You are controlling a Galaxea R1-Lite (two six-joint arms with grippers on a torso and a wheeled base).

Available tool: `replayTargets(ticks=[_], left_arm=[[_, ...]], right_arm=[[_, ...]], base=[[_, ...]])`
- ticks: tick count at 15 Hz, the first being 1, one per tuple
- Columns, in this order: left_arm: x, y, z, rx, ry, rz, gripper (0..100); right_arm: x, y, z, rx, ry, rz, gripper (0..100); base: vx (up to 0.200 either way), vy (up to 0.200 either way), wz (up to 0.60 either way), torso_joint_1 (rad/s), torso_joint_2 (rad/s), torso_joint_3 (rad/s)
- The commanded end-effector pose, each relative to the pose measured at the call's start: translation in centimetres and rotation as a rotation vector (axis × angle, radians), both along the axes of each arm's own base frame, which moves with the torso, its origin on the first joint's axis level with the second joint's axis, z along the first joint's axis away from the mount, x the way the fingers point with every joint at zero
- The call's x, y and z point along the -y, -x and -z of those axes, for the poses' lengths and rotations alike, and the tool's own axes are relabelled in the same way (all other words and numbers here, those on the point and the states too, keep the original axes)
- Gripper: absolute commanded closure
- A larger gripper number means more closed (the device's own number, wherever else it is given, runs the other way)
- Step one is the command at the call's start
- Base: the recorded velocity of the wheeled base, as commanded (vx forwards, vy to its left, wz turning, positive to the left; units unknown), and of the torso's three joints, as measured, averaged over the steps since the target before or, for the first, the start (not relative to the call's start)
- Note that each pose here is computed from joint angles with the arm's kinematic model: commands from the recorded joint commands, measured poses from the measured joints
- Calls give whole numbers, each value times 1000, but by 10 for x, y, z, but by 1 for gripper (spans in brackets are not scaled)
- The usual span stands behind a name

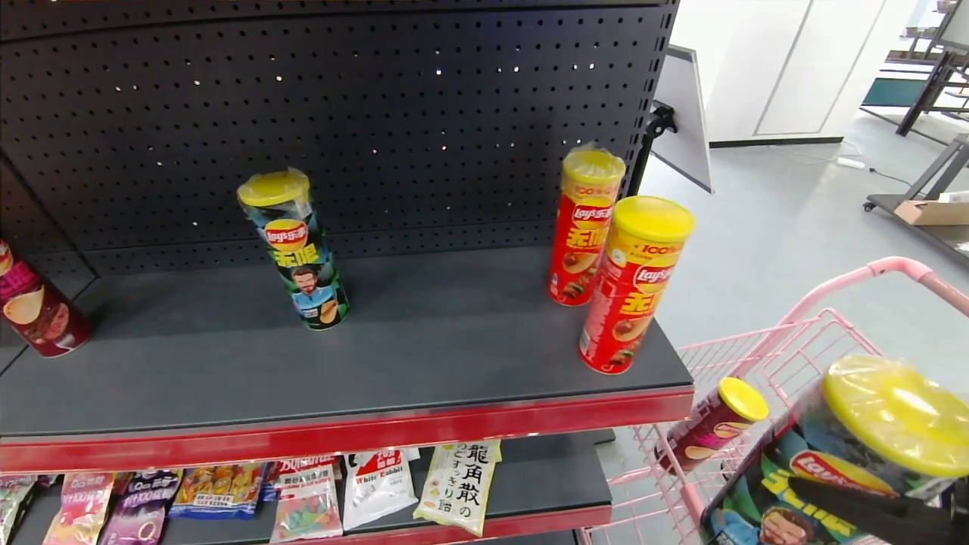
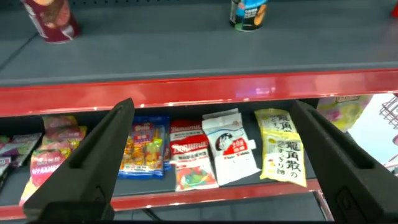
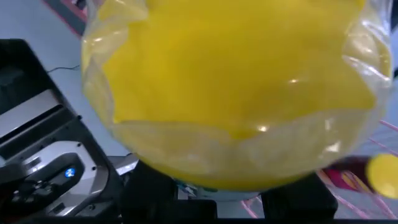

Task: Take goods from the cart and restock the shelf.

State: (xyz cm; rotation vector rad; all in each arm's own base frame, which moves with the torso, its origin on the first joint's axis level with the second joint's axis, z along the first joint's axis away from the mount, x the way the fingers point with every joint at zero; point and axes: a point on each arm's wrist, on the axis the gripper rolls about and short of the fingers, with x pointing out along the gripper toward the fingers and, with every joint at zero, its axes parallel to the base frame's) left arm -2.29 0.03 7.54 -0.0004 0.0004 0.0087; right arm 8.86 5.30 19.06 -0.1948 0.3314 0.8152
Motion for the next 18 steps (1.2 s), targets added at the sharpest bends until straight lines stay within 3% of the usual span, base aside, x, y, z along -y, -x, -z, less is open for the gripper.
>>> replayTargets(ticks=[1, 8, 18], left_arm=[[0, 0, 0, 0, 0, -2, 0], [0, 0, 0, -1, 1, -2, 0], [0, 0, 0, 0, 0, -2, 0]], right_arm=[[-3, 3, -1, -9, -25, -86, 100], [0, 16, 2, 12, -48, -164, 100], [0, 16, 1, 14, -52, -165, 100]], base=[[0, 200, 0, -2, -7, -2], [0, 200, 0, 2, 1, 2], [0, 200, 0, 4, 1, 2]])
